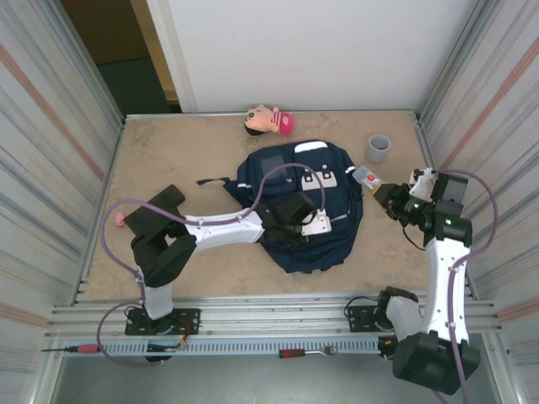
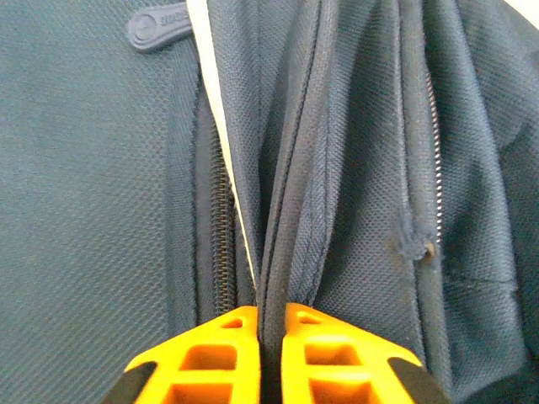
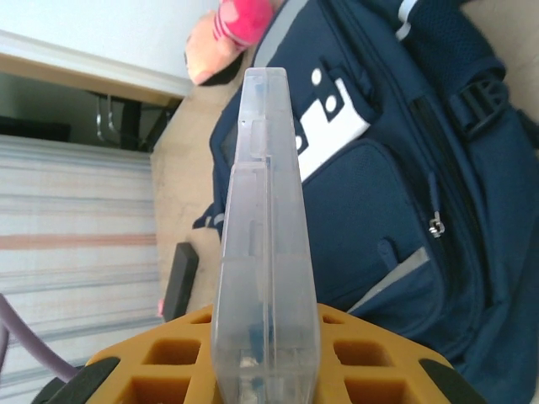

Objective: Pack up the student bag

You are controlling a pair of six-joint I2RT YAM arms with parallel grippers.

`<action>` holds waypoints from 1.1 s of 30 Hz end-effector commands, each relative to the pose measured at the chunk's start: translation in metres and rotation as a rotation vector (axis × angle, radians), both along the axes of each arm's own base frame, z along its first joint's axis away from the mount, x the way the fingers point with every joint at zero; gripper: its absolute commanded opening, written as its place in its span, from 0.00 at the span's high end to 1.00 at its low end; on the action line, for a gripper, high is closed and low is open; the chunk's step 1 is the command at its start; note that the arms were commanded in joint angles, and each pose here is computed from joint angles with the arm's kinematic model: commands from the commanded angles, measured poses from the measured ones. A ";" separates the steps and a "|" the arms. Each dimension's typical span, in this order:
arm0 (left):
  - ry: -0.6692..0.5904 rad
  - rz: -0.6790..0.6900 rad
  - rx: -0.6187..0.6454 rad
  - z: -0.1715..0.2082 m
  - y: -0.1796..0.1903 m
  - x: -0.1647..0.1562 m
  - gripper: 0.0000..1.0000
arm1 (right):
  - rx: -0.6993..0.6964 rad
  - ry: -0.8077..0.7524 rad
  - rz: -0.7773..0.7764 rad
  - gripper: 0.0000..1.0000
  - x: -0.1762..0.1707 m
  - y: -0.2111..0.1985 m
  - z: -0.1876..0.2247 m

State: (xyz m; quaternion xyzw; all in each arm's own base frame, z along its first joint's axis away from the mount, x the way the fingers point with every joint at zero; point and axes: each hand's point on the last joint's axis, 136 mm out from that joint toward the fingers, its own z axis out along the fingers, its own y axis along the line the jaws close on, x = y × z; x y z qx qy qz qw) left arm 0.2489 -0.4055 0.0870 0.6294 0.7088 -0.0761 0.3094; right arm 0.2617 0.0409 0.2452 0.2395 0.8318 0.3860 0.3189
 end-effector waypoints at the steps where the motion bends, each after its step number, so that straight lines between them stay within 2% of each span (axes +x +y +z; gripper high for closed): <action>1: -0.104 0.133 -0.183 0.077 -0.002 0.023 0.99 | -0.061 -0.050 -0.076 0.95 -0.010 -0.010 0.024; 4: -0.145 0.187 -0.249 0.114 -0.003 0.033 1.00 | -0.076 -0.008 -0.109 0.95 -0.021 -0.012 0.019; 7: -0.134 0.250 -0.281 0.136 -0.003 0.048 1.00 | -0.095 0.072 -0.134 0.95 -0.036 -0.014 0.004; 11: -0.100 0.410 -0.330 0.161 0.011 0.081 1.00 | -0.116 0.161 -0.145 0.95 -0.059 -0.012 -0.012; 13: -0.065 0.471 -0.361 0.171 0.016 0.094 1.00 | -0.101 0.189 -0.124 0.95 -0.066 -0.006 -0.016; 16: -0.036 0.489 -0.436 0.188 0.016 0.103 1.00 | -0.042 0.196 -0.036 0.95 -0.070 0.015 -0.019; 19: -0.014 0.467 -0.517 0.203 0.010 0.102 1.00 | 0.067 0.155 0.058 0.95 -0.060 0.043 -0.019; 22: 0.005 0.450 -0.569 0.212 0.007 0.101 1.00 | 0.112 0.080 0.101 0.95 -0.042 0.069 -0.018; 29: 0.057 0.462 -0.662 0.231 0.012 0.107 1.00 | 0.180 -0.034 0.076 0.95 0.004 0.127 -0.029; 33: 0.064 0.459 -0.701 0.242 0.018 0.109 1.00 | 0.198 0.014 0.019 0.96 0.024 0.155 -0.049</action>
